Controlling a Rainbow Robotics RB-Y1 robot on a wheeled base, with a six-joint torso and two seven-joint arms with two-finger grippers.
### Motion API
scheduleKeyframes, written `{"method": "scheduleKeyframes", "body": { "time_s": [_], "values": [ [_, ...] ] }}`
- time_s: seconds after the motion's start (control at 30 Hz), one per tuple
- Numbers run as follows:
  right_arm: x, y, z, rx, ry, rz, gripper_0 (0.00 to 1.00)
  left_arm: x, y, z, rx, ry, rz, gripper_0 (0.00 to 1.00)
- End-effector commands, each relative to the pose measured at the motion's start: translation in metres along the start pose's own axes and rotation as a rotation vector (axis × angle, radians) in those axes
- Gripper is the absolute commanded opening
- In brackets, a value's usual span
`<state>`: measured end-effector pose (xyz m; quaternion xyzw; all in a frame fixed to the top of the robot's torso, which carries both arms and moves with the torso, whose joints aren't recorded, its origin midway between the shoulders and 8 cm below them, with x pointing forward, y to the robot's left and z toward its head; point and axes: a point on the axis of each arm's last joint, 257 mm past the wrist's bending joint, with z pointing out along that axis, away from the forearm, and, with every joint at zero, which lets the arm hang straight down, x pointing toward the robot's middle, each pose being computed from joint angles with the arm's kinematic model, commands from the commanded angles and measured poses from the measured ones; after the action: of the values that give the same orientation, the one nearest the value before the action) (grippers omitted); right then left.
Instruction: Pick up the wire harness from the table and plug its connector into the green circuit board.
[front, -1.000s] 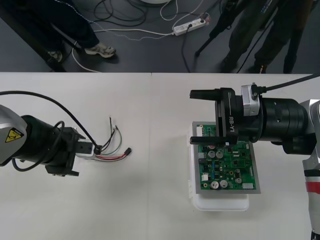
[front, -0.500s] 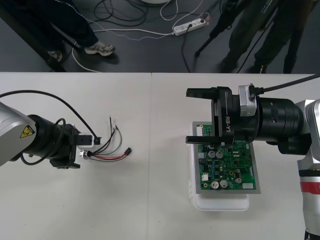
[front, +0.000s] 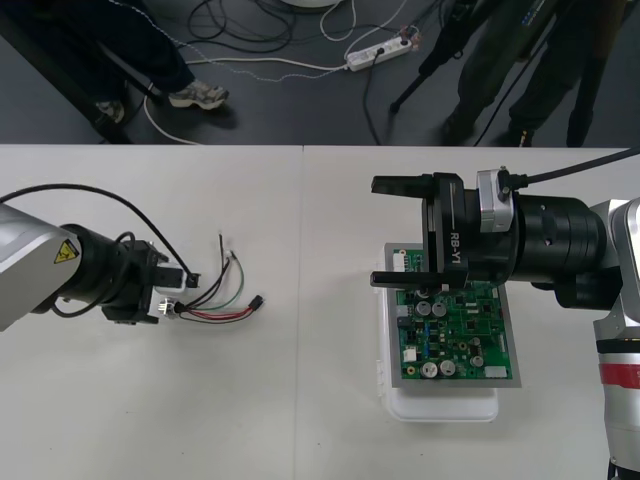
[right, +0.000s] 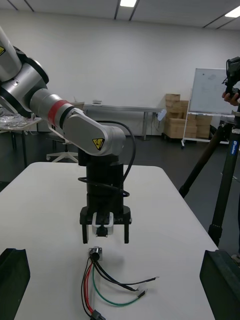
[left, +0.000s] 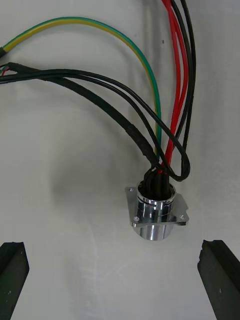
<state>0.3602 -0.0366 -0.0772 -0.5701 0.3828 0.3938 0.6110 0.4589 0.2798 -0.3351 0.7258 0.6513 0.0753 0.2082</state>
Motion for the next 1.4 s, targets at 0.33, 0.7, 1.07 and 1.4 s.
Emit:
{"method": "scheduleKeyframes", "body": {
  "time_s": [0.33,0.7,1.07,1.4],
  "values": [
    [-0.010,-0.004,-0.007,-0.027,0.019,-0.052,1.00,-0.032,0.015,0.008,-0.052,-0.075,0.057,1.00],
    [-0.009,-0.011,-0.017,-0.005,0.035,0.048,1.00,-0.027,0.002,0.023,-0.013,-0.090,0.006,1.00],
    [-0.009,-0.012,-0.019,0.000,0.038,0.050,1.00,-0.031,-0.009,0.028,0.014,-0.107,-0.006,1.00],
    [-0.008,-0.012,-0.020,0.003,0.046,0.046,1.00,-0.029,-0.010,0.029,0.019,-0.100,-0.007,1.00]
  ]
}}
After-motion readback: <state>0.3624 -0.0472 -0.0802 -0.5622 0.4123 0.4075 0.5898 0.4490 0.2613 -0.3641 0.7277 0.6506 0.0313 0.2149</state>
